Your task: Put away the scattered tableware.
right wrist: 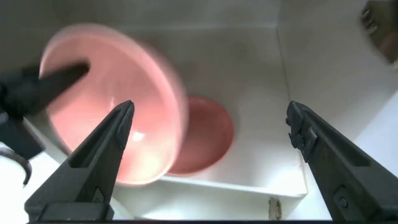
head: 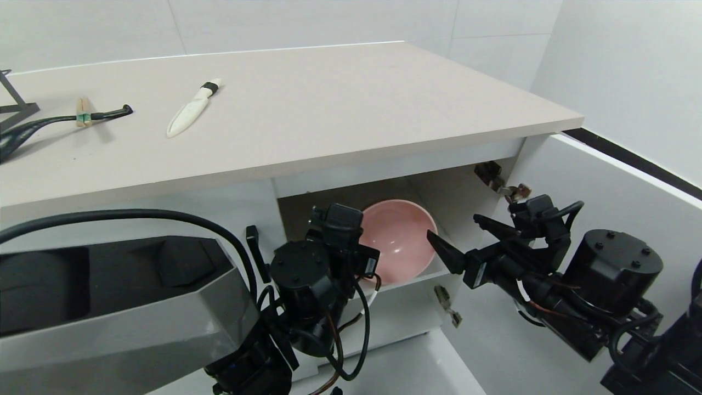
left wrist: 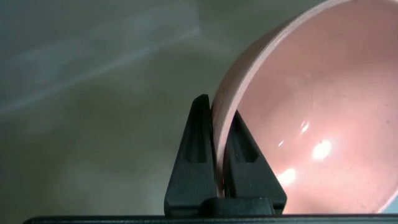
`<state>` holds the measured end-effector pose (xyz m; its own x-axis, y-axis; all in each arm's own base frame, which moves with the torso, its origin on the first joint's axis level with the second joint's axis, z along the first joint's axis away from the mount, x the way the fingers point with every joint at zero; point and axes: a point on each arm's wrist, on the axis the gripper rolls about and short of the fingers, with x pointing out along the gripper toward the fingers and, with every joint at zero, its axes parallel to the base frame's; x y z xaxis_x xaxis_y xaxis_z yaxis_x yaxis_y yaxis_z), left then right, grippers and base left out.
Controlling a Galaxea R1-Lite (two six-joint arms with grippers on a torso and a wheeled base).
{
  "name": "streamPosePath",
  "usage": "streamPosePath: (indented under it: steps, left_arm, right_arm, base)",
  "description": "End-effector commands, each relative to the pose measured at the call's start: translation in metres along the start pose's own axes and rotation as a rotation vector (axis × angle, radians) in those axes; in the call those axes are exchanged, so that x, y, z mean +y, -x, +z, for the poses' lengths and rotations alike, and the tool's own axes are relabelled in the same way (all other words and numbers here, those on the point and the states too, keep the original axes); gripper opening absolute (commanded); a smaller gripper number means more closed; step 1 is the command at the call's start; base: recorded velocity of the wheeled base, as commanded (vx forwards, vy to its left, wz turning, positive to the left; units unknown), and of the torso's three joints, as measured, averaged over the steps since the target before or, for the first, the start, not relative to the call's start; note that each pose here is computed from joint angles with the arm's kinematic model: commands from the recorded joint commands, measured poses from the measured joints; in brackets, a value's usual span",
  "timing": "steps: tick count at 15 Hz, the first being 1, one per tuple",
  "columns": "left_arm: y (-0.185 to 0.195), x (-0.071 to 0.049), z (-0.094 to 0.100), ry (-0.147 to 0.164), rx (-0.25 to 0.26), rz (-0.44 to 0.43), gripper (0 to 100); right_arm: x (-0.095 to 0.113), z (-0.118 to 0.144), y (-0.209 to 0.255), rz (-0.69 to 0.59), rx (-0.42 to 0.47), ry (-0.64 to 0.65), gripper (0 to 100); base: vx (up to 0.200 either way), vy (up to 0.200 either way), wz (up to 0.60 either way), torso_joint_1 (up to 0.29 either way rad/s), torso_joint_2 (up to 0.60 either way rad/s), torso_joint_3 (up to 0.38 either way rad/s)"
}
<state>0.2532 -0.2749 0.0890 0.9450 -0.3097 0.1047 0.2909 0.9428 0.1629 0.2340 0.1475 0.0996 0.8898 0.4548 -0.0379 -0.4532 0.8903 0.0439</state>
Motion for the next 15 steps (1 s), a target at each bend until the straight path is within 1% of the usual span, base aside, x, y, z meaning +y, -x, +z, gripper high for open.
streamPosePath:
  steps: [1,2,3,4,5,8,10,15]
  left_arm:
    - [0.001,-0.011,0.007,0.016,-0.028,-0.022,0]
    - [0.004,-0.016,0.009,0.018,-0.033,-0.038,0]
    - [0.004,-0.018,0.01,0.01,-0.037,-0.042,0]
    - [0.003,-0.017,0.01,0.005,-0.039,-0.04,0]
    - [0.0,-0.014,0.011,0.007,-0.045,-0.027,0]
    - [-0.004,-0.012,0.013,0.013,-0.055,-0.015,0]
    - [-0.003,-0.014,0.014,0.016,-0.057,-0.021,0]
    - [-0.004,-0.016,0.019,0.037,-0.074,-0.02,0]
  right_arm:
    - [-0.004,-0.013,-0.007,-0.016,0.042,0.004,100]
    - [-0.009,-0.017,-0.011,-0.036,0.054,0.003,100]
    - [-0.014,-0.017,-0.015,-0.053,0.05,0.002,100]
    - [-0.016,-0.017,-0.016,-0.06,0.045,0.001,100]
    - [-0.019,-0.016,-0.016,-0.07,0.042,0.0,100]
    - [-0.018,-0.016,-0.016,-0.068,0.043,0.001,100]
    - [-0.018,-0.016,-0.017,-0.068,0.042,0.001,100]
    - [-0.018,-0.014,-0.018,-0.066,0.03,0.0,100]
  base:
    - [0.0,0.0,0.0,0.0,0.0,0.0]
    - [0.0,0.0,0.0,0.0,0.0,0.0]
    - [0.0,0.0,0.0,0.0,0.0,0.0]
    - [0.0,0.0,0.0,0.0,0.0,0.0]
    - [0.0,0.0,0.0,0.0,0.0,0.0]
    - [0.0,0.0,0.0,0.0,0.0,0.0]
    - [0.0,0.0,0.0,0.0,0.0,0.0]
    - [0.0,0.0,0.0,0.0,0.0,0.0]
